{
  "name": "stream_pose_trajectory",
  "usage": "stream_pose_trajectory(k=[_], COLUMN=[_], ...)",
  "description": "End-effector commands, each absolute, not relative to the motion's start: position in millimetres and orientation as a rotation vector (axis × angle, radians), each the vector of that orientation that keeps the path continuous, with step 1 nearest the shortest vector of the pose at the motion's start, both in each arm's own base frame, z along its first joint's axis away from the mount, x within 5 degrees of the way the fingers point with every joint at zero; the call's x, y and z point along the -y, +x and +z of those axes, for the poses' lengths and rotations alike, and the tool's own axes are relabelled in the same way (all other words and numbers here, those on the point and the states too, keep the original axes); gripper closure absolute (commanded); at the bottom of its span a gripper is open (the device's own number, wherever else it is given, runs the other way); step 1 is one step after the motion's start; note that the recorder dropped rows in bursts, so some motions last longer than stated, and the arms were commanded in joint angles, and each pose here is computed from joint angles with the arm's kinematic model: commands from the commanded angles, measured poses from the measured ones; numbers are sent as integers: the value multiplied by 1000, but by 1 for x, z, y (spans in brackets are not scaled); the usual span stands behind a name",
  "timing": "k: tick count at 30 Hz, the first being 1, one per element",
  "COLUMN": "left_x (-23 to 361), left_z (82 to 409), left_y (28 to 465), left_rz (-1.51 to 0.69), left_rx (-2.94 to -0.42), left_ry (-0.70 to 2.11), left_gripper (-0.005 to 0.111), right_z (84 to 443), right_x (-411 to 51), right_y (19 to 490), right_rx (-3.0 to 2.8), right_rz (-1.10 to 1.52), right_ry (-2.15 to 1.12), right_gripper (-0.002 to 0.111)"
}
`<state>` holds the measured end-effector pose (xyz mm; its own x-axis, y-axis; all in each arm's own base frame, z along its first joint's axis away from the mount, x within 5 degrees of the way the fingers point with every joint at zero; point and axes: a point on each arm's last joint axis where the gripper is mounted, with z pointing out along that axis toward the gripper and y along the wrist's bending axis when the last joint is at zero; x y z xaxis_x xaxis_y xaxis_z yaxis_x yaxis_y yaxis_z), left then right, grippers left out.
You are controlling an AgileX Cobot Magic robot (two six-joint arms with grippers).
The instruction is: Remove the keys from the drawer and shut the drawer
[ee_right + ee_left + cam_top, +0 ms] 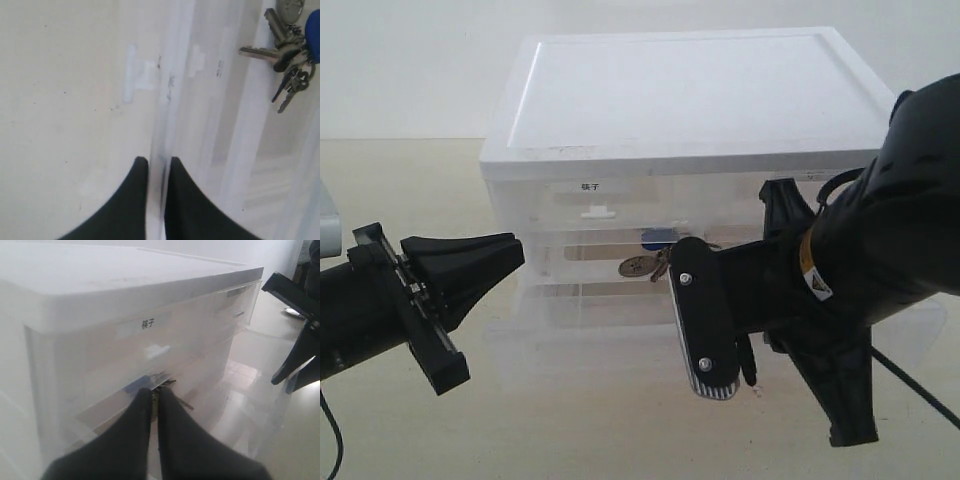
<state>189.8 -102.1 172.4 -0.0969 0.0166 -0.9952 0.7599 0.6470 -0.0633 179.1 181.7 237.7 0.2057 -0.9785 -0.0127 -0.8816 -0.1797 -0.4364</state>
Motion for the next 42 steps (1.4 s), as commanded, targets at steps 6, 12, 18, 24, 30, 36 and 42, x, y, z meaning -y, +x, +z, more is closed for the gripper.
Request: stream_pose_trajectory(k=[6,12,18,24,30,36,42], left_x=[104,104,104,104,104,104,104], left_z=[173,173,173,173,173,173,173], left_y=[190,190,190,190,190,190,190], left_rz=[-718,-718,-718,-718,-721,-721,-721], left_rx=[-1547,-1547,-1547,-1547,-1549,-1549,-1549], left_ry=[669,669,669,669,667,667,667], left_gripper=[102,102,102,102,102,102,102], right_z=[237,236,234,233,233,234,236], right_x=[-181,-179,-174,-174,-175,-177,-176], right_y=[164,160,157,152,151,154,155], right_rx=[-1739,-1764,-1814,-1855,-1856,-1837,-1865], right_rz=[-247,-221,-234,-168,-152,-158,-180], right_ry=[-2249,-2277,-2327,-2337,-2340,-2305,-2251], right_gripper=[108,108,108,108,108,102,62])
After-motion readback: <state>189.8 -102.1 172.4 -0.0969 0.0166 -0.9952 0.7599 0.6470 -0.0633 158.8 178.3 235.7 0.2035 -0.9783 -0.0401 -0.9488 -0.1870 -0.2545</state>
